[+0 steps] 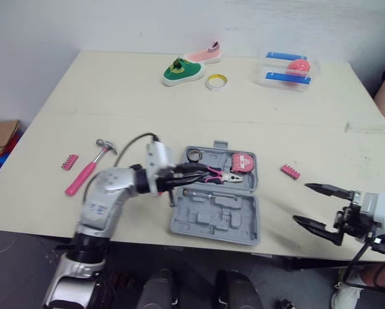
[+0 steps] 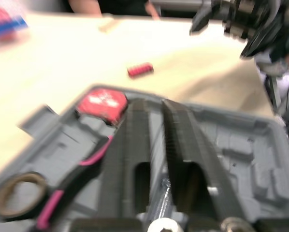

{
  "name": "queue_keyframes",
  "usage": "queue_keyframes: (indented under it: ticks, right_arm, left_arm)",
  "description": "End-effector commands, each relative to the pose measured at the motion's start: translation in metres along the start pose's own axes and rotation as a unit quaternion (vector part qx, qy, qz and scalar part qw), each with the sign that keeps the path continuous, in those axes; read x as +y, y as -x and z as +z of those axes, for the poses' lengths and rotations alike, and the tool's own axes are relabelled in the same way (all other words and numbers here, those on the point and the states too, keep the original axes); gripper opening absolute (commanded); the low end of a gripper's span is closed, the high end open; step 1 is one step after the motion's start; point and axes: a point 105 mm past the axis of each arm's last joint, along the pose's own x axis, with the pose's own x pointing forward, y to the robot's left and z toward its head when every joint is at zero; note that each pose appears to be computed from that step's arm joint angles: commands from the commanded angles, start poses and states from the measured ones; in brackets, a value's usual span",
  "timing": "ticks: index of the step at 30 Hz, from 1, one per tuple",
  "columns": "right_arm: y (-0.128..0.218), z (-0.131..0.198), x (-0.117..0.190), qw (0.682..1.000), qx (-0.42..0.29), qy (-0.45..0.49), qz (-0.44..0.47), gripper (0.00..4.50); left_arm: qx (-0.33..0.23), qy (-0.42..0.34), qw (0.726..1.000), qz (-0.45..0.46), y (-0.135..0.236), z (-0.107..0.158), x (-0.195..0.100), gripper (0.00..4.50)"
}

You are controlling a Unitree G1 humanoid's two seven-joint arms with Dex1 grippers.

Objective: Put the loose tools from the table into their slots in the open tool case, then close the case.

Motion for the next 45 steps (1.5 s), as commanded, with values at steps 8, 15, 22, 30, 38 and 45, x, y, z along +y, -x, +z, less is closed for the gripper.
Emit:
queue_keyframes:
  ticks: [8, 15, 22, 30, 38, 45]
  right_arm:
    - [0.091, -0.008, -0.054, 0.984, 0.090, 0.051, -0.148, 4.50]
    - [0.145, -0.027, -0.056, 0.955, 0.155, 0.037, -0.249, 4.50]
    - [0.171, -0.032, -0.056, 0.936, 0.182, 0.022, -0.301, 4.50]
    - [0.156, -0.039, -0.051, 0.946, 0.168, 0.019, -0.275, 4.50]
    - [0.104, -0.032, -0.055, 0.972, 0.088, 0.037, -0.216, 4.50]
    - [0.023, 0.008, -0.049, 0.990, -0.041, 0.049, -0.122, 4.50]
  left_arm:
    - [0.136, -0.028, 0.936, 0.324, 0.211, -0.005, 0.045, 4.46]
    - [0.217, -0.027, 0.828, 0.516, 0.344, -0.001, 0.042, 4.46]
    - [0.252, 0.005, 0.736, 0.628, 0.428, 0.002, 0.006, 4.46]
    - [0.241, 0.001, 0.742, 0.625, 0.428, 0.008, -0.004, 4.46]
    - [0.215, 0.000, 0.792, 0.571, 0.387, 0.010, 0.011, 4.46]
    - [0.197, 0.060, 0.842, 0.499, 0.328, 0.004, 0.026, 4.46]
